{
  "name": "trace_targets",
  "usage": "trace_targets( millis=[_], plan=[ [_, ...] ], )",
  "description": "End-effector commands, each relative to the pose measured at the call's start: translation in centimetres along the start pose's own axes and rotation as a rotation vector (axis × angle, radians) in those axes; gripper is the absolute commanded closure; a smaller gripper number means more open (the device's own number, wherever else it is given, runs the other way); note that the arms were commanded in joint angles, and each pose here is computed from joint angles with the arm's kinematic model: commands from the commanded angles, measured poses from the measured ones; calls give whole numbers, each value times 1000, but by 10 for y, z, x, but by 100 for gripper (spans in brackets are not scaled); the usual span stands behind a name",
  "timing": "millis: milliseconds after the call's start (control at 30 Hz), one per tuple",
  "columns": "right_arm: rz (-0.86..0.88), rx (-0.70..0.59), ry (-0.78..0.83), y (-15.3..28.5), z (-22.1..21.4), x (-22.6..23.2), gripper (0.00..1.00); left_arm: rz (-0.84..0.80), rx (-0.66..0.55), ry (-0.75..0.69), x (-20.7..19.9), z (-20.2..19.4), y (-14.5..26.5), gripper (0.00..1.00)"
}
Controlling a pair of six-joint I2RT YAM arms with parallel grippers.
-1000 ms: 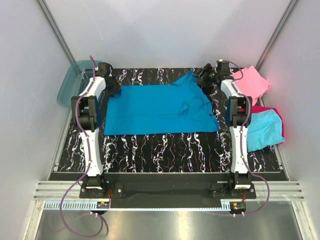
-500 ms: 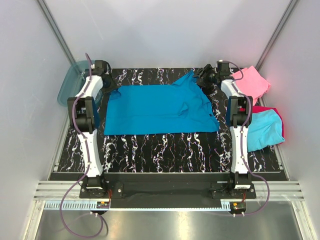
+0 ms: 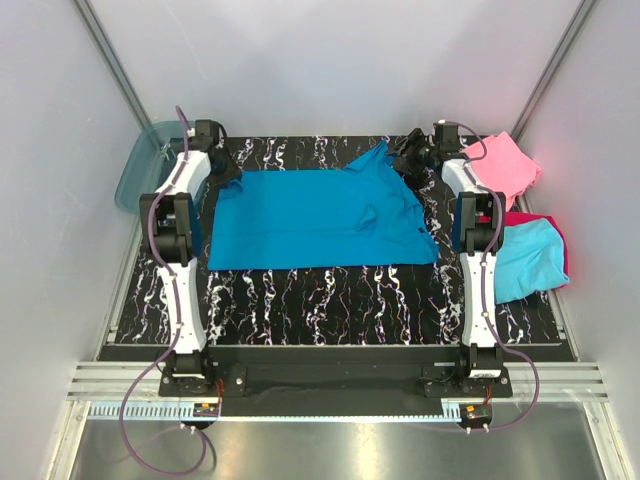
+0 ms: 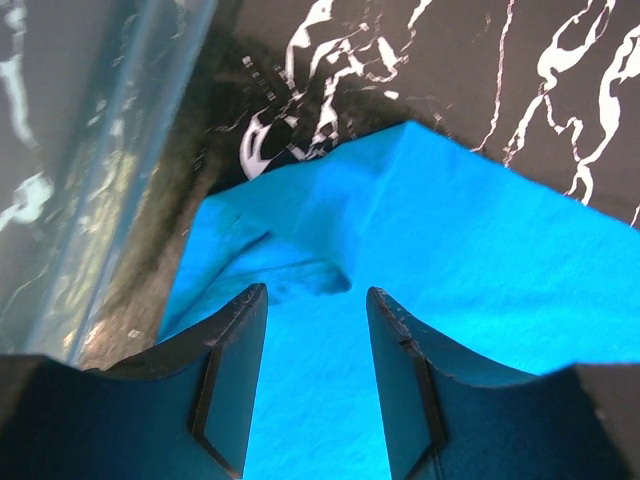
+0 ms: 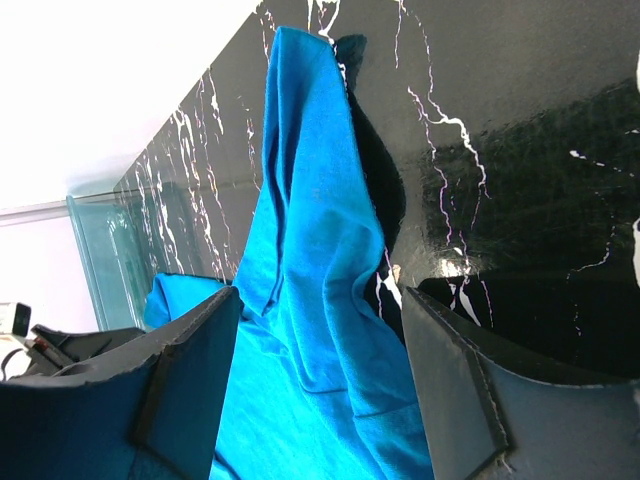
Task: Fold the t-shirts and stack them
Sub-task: Fold the tshirt
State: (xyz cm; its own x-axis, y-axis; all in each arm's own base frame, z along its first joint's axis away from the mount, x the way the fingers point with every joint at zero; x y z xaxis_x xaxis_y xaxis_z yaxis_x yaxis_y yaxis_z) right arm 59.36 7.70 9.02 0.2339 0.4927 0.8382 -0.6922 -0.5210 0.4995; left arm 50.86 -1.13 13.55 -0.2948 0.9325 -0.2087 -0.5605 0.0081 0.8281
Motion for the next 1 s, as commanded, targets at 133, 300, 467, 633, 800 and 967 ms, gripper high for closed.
trace_targets(
  millis=[133, 300, 467, 633, 800, 967],
  plan=[
    [-6, -51, -2, 12, 27, -3, 27, -65, -46, 12, -14, 16, -12, 51],
    [-1, -31, -36, -2, 30, -16, 27, -73, -31, 17, -14, 13, -22, 51],
    [36, -20, -66, -16, 34, -19, 27, -87, -29, 30, -16, 12, -28, 52],
    [58, -2, -52, -24, 26, -13, 28, -91, -43, 26, -17, 15, -23, 52],
    [63, 80, -37, -41, -6, -7, 28, -94, -54, 23, -18, 17, -15, 54],
    [53, 136, -27, -48, -26, -2, 28, -80, -60, 17, -16, 15, -11, 53]
  ],
)
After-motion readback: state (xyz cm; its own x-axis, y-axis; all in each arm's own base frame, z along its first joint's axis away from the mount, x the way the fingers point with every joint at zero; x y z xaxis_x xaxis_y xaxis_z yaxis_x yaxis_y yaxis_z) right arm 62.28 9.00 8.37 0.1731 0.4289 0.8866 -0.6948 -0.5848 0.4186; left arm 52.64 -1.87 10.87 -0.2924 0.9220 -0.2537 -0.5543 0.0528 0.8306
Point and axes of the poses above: each gripper's point midway between its finger pads, its own y axis back along the fingers, its own x axis along the line the jaws close on, z = x × y, the point moved 9 cm from there along y, back along the fingers, and after that the axes turned 7 degrees about -y, right-handed, at the moved point
